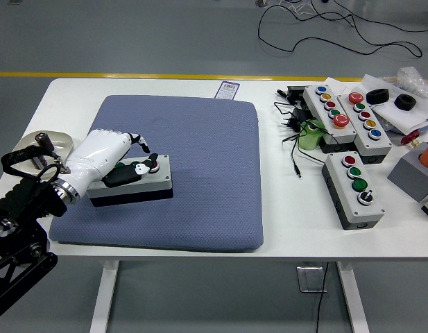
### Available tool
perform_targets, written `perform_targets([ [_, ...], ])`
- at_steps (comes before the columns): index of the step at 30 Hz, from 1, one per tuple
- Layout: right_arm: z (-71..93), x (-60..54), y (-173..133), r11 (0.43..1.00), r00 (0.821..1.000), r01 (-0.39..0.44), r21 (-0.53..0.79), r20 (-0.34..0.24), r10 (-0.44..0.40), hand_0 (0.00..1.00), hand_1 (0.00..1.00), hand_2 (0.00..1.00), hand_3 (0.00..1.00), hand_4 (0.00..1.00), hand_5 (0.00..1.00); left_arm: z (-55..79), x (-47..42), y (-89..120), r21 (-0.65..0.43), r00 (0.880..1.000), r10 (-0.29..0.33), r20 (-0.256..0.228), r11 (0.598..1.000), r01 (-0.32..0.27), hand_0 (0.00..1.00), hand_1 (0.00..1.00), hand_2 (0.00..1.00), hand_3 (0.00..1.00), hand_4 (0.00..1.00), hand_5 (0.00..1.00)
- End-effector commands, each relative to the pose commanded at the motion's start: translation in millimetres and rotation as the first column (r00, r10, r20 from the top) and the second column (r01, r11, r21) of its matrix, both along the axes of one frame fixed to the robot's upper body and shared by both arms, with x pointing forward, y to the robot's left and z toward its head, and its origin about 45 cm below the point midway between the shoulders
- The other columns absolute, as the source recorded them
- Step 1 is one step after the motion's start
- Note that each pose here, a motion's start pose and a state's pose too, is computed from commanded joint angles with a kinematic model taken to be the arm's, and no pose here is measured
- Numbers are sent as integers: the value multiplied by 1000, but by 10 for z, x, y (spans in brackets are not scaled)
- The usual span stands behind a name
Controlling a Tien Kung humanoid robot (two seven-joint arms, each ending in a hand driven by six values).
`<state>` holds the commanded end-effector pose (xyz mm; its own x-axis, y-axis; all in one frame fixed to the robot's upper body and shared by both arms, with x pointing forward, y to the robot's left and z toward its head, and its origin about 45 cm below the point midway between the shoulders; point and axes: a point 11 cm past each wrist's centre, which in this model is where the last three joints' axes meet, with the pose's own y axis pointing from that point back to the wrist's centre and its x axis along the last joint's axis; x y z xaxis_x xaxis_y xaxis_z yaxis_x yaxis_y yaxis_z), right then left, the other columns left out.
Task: Pick up the button,place it on the desk,press the button,press the button
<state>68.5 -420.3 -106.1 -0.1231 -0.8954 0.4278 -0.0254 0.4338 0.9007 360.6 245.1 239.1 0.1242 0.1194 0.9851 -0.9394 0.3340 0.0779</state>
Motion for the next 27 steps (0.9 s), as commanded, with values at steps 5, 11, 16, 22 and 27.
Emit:
perform_targets([
  [5, -3, -19, -1, 1000, 1000, -1, 0, -4, 1, 654, 664, 677, 586, 422, 262, -43, 10, -25, 10, 1000, -2, -11, 1000, 2, 2, 2, 2, 597, 574, 998],
  [11, -3, -25, -2, 1000, 1000, -3, -1, -6, 3, 654, 664, 677, 586, 421, 261, -77, 31, -31, 29, 1000, -3, -30, 1000, 4, 2, 2, 2, 597, 576, 998],
  [16, -3, -20, -1, 1000, 1000, -4, -1, -4, 4, 654, 664, 677, 586, 421, 260, -169, 26, -22, 47, 998, 1, -62, 999, 2, 2, 2, 2, 597, 577, 998],
  [22, -2, -9, 0, 1000, 1000, -4, 0, -2, 4, 654, 664, 677, 586, 421, 260, -287, 32, -4, 80, 995, 13, -103, 997, -5, 2, 2, 2, 597, 566, 998],
  [27, -1, -2, 1, 1000, 1000, -4, 0, 0, 4, 654, 664, 676, 586, 421, 261, -325, 29, 15, 95, 993, 21, -117, 995, -10, 2, 2, 2, 597, 563, 998],
])
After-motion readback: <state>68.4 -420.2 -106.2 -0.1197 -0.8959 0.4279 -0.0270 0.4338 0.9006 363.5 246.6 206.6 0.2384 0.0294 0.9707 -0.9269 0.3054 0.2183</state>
